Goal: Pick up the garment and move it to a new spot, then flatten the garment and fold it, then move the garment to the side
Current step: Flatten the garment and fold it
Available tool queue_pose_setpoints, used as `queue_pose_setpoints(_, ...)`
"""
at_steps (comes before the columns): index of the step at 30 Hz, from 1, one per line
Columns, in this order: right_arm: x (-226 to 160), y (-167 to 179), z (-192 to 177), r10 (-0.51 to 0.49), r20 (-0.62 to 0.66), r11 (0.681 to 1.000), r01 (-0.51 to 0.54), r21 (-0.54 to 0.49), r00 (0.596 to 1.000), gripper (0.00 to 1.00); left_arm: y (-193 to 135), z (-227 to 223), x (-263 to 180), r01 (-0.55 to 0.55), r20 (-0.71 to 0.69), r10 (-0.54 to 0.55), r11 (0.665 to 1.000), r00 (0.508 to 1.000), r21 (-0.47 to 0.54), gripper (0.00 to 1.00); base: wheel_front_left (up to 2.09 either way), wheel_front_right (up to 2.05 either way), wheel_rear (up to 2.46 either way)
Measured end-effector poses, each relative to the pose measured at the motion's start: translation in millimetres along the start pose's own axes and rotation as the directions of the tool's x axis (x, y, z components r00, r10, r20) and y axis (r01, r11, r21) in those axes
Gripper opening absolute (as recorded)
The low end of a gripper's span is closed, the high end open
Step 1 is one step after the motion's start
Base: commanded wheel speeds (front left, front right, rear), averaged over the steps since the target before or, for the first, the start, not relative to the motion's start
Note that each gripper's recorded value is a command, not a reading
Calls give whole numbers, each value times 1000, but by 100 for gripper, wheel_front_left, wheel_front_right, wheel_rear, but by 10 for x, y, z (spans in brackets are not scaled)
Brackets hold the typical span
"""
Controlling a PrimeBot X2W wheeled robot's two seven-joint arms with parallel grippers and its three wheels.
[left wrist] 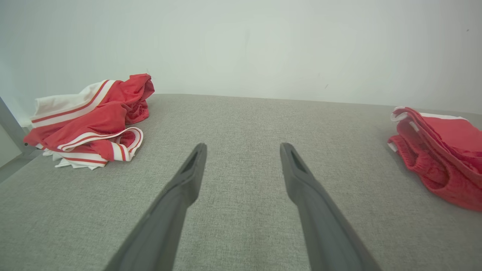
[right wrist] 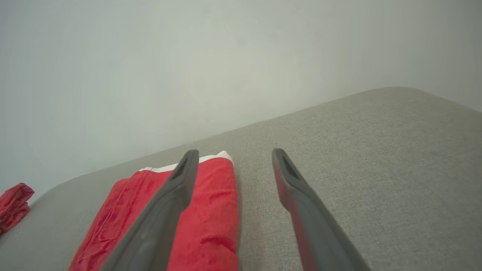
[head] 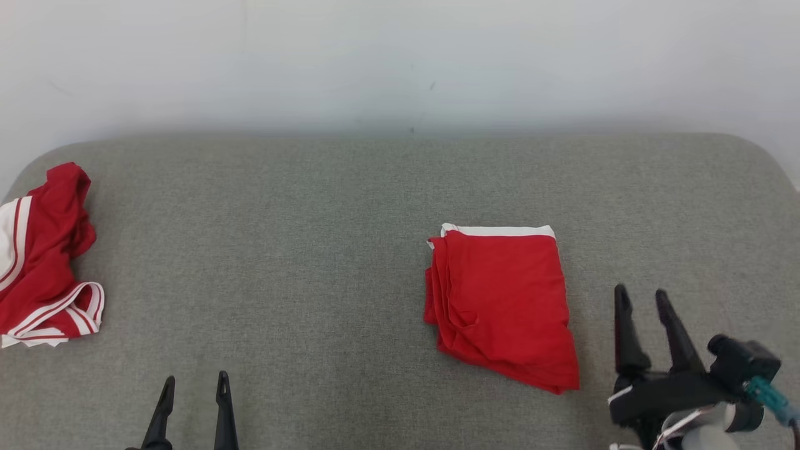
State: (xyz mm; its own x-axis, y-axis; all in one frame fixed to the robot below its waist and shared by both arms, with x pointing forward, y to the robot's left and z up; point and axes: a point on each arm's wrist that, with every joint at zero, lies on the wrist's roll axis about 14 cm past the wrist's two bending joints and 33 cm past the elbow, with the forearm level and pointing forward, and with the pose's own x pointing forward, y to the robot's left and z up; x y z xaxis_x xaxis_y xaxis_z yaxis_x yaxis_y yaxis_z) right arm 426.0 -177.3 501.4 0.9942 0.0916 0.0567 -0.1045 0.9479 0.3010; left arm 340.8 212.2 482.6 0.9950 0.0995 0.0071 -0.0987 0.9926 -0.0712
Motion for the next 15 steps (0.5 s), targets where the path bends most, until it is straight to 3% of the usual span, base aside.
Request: queue_pose_setpoints(15,-522,203,-12,68,-4,975,-68,-211,998,100,-154,20,-38,47,8,-47,998,999,35,100,0,0,0)
